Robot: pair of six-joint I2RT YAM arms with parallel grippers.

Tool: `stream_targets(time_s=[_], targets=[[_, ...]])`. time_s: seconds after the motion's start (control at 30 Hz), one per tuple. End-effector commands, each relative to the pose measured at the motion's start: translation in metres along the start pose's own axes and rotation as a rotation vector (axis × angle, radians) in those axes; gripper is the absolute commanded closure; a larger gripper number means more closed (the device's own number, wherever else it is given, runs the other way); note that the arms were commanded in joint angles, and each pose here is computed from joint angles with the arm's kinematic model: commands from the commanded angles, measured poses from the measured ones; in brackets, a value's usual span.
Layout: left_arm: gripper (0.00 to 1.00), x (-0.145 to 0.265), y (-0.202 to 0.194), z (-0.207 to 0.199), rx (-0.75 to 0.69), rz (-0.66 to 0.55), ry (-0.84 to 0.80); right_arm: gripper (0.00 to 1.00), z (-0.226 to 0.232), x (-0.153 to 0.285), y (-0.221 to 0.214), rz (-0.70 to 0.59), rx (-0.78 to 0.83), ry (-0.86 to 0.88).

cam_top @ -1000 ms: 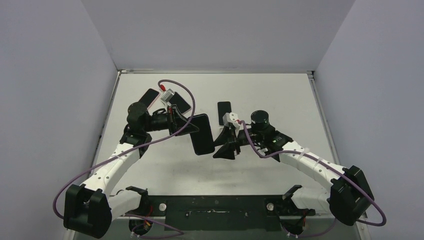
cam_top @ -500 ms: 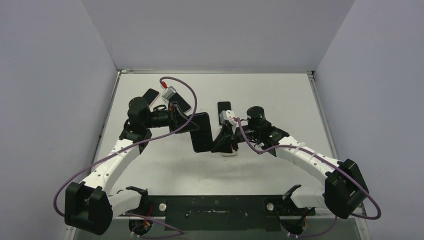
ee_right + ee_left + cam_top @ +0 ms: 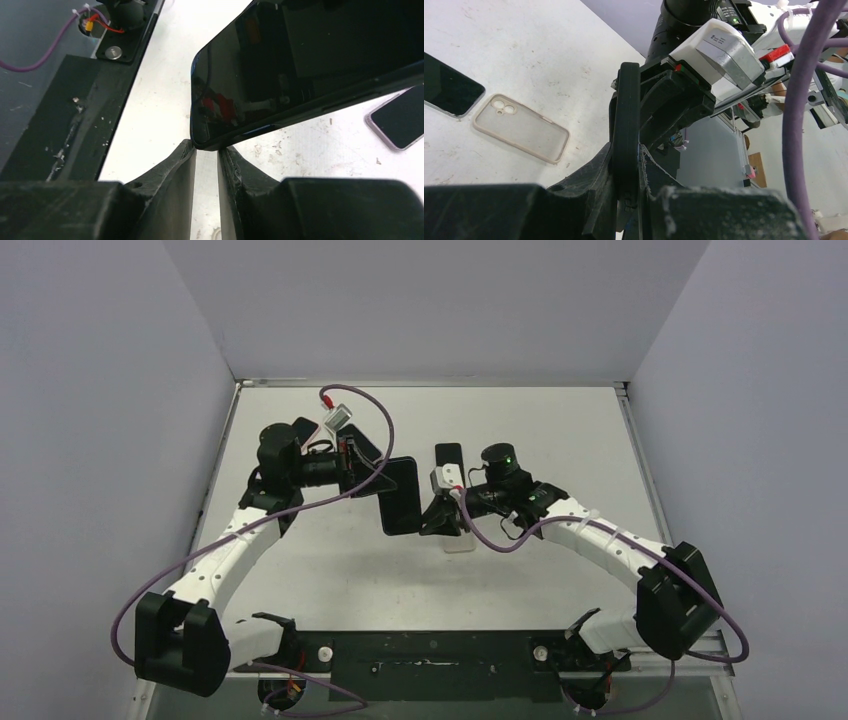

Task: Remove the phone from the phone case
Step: Pick up the phone at the center of the board.

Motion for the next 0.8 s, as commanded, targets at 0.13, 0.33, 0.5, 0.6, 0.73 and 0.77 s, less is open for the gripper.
stream_targets(time_s=[0.13, 0.33, 0.5, 0.6, 0.73, 0.77], targets=[[1.0, 0.001, 0.003, -0.026, -0.018, 0.005, -0.102, 1.0, -0.044, -0.004, 0.001, 0.078, 0.253, -0.073], [1.0, 0.003, -0.001, -0.019, -0.041, -0.003, -0.089, 1.0, -0.038, -0.006, -0.002, 0.068, 0.2, -0.048], [1.0, 0.005, 0.0, -0.011, -0.065, -0.012, -0.041, 0.93, -0.02, -0.007, -0.003, 0.021, 0.123, -0.011], [1.0, 0.006, 0.0, -0.011, -0.086, -0.022, -0.031, 0.79, -0.011, -0.006, 0.002, -0.012, 0.099, 0.007], [1.0, 0.007, 0.001, -0.009, -0.118, -0.033, -0.001, 0.61, -0.002, -0.002, 0.002, -0.015, 0.067, 0.024], [1.0, 0.008, 0.002, -0.008, -0.125, -0.036, 0.01, 0.56, 0.0, -0.002, 0.002, -0.015, 0.06, 0.031]])
Point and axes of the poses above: each gripper's point midway between its finger pads, its own x axis back along the fingers, its own z axis along the line the jaws close on, y = z × x, the point moved 1 cm from there along x, back along the fingers, and after that the axes turned 11 degrees about x, right-handed, at the moved point
